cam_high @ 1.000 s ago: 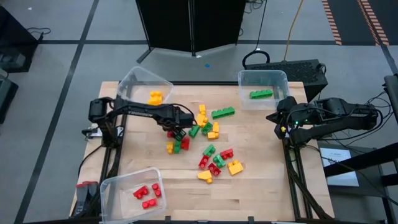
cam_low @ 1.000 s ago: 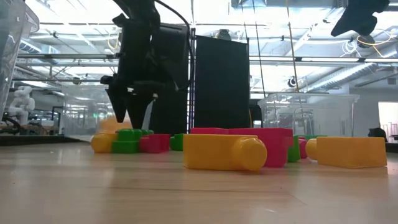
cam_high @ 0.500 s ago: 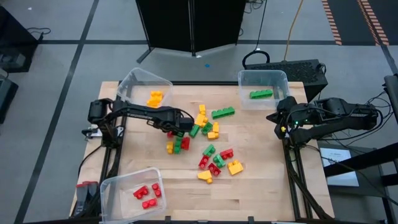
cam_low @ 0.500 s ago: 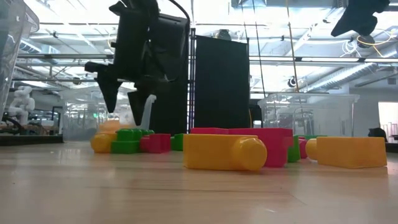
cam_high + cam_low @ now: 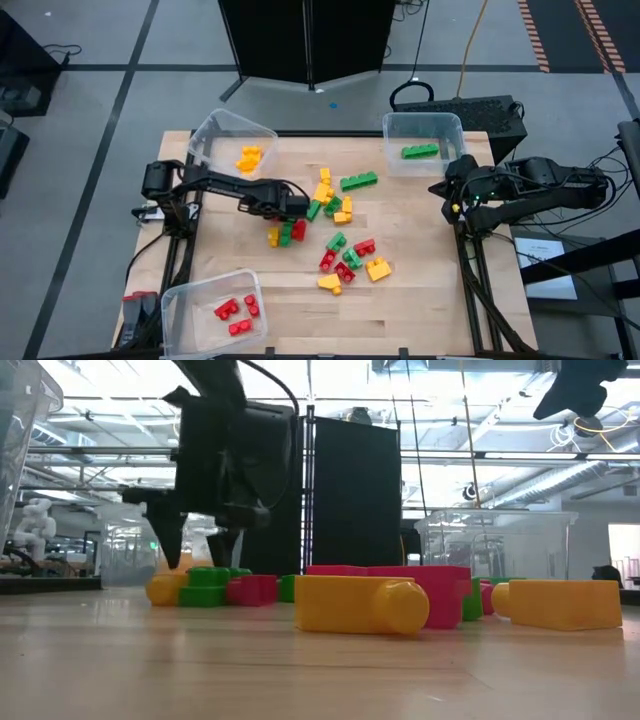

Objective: Sort blocks
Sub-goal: Put the red game piece into the bottom transparent bin

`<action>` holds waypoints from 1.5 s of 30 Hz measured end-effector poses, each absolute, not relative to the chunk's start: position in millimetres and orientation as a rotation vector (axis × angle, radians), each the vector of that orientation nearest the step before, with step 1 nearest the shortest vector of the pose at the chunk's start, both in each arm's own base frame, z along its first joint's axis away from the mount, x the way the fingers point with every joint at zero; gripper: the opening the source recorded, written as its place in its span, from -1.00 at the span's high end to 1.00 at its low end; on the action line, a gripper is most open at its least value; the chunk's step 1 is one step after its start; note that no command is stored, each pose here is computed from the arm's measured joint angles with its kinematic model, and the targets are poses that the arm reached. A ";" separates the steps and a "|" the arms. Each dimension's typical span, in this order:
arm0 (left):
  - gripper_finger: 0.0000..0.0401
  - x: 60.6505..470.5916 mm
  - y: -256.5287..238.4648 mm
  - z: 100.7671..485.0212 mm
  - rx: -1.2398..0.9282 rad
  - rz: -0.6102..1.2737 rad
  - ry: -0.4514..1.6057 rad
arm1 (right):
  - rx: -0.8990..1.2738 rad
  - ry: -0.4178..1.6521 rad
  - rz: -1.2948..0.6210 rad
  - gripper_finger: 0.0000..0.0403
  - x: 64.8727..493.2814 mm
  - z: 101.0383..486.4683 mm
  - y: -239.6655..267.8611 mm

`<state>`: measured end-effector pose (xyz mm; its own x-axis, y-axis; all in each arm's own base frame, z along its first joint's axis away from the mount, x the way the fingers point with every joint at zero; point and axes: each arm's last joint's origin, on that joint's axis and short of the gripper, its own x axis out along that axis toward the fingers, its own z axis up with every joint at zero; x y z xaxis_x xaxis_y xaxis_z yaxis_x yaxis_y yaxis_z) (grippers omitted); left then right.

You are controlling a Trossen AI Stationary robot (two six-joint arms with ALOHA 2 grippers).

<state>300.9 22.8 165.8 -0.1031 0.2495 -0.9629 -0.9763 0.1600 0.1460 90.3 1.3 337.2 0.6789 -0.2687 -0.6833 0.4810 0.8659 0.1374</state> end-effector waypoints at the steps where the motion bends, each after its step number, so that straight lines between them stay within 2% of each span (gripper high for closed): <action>1: -0.22 301.2 24.1 164.4 -0.846 1.269 1.187 | 0.316 0.710 -0.427 0.97 90.3 337.2 1.3; 4: -0.16 298.2 28.3 159.3 -0.852 1.280 1.186 | 0.310 0.711 -0.425 0.97 90.2 337.2 1.3; 7: -0.01 295.8 30.9 152.5 -0.865 1.280 1.177 | 0.315 0.709 -0.427 0.97 90.2 337.2 1.3; 19: 0.92 300.8 25.9 148.9 -0.842 1.177 1.167 | 0.329 0.710 -0.433 0.97 90.0 337.0 1.3; 25: 0.93 311.2 17.4 163.4 -0.842 1.126 1.170 | 0.325 0.711 -0.432 0.97 90.0 337.0 1.3; 31: 0.93 322.3 10.8 193.5 -0.778 1.122 1.155 | 0.308 0.712 -0.430 0.97 90.0 337.0 1.2; 37: 0.93 339.0 -5.5 250.7 -0.712 0.988 1.152 | 0.304 0.715 -0.429 0.97 89.8 336.9 1.1; 41: 0.93 340.3 -38.7 301.1 -0.635 0.822 1.169 | 0.302 0.715 -0.428 0.97 89.8 336.9 1.1; 45: 0.94 321.7 -84.9 342.4 -0.576 0.669 1.241 | 0.292 0.718 -0.424 0.97 89.7 336.9 1.1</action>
